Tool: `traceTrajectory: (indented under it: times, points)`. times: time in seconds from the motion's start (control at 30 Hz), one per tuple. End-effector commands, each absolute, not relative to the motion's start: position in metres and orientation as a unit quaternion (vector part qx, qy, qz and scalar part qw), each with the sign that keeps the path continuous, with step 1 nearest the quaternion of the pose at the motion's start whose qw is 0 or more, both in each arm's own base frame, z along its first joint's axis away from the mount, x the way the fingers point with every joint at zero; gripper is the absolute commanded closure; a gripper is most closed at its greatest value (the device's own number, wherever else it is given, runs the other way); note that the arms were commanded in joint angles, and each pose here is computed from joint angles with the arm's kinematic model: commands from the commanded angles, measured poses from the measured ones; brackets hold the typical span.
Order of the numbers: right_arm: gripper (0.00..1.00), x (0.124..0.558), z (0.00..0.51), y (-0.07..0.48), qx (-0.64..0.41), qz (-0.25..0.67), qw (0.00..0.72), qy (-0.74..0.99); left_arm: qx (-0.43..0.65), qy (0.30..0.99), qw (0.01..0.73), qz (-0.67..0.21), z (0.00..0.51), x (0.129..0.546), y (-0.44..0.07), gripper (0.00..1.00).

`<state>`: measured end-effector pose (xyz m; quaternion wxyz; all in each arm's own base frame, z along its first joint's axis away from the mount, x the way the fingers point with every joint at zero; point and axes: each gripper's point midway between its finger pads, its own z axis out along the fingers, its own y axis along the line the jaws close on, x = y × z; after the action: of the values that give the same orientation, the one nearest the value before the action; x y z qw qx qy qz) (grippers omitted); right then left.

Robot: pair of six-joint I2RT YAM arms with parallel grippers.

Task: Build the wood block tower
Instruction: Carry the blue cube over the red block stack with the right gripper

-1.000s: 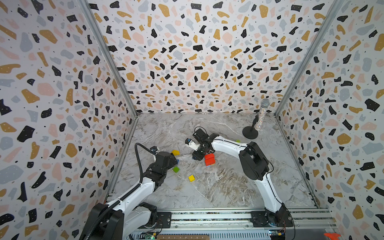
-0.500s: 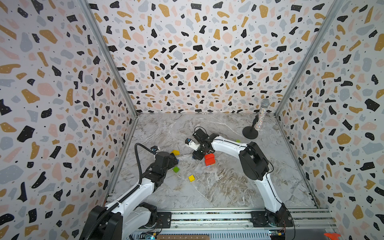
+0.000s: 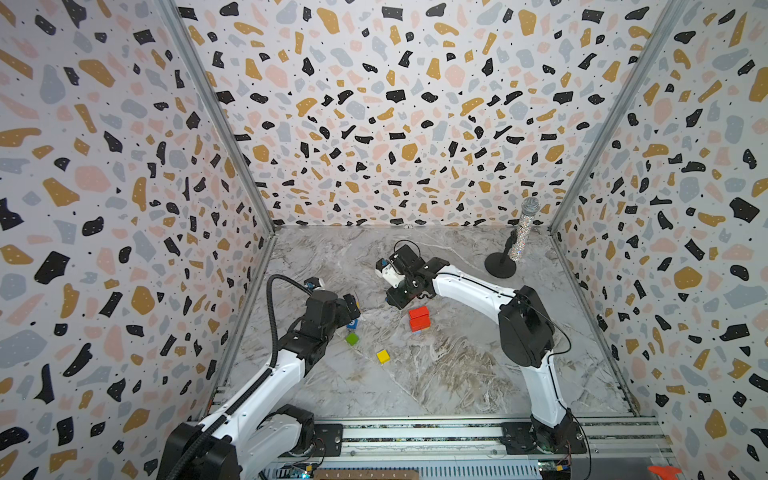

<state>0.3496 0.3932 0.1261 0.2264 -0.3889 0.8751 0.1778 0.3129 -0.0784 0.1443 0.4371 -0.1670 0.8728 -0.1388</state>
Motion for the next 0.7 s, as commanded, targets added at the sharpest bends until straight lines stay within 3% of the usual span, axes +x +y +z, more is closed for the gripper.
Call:
traceTrajectory:
  times: [0.0, 0.43, 0.67]
  points:
    - [0.69, 0.350, 0.160, 0.368, -0.323, 0.185, 0.243, 0.896, -0.134, 0.875, 0.438, -0.158, 0.159, 0.312, -0.096, 0.00]
    - [0.69, 0.329, 0.161, 0.302, -0.191, 0.172, 0.238, 0.937, -0.024, 0.891, 0.408, -0.198, 0.164, 0.309, -0.169, 0.00]
    - [0.69, 0.311, 0.149, 0.293, -0.169, 0.179, 0.238, 0.939, -0.003, 0.900, 0.391, -0.192, 0.152, 0.306, -0.175, 0.00]
